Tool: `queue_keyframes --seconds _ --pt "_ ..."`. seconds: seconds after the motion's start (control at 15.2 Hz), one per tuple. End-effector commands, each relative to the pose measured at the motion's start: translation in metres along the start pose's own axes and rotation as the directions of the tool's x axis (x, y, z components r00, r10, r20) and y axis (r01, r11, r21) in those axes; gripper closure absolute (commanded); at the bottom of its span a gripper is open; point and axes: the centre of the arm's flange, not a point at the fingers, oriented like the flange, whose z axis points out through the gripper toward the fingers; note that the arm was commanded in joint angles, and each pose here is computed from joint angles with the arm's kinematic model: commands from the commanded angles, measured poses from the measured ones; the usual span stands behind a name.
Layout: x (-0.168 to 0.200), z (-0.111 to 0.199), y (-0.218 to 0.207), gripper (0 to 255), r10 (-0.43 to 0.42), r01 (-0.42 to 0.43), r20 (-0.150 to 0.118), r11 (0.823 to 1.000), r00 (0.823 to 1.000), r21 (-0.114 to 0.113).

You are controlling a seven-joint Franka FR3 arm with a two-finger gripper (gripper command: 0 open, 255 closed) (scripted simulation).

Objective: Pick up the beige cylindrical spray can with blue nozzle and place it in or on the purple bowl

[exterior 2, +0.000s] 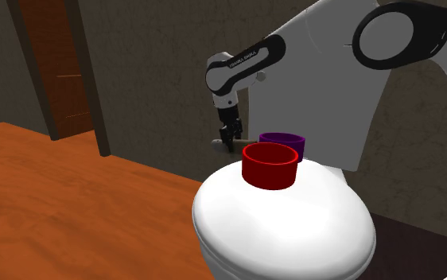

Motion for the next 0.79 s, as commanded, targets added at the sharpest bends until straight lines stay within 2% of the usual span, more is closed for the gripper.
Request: queue_keyframes --seconds 0.0,0.73 --pt "-0.002 -0.011 0.001 255 0.000 0.000 0.000 1.000 1.000 0.000" --pt "-0.014 -0.067 0.003 255 0.000 0.000 0.000 1.000 1.000 0.000"
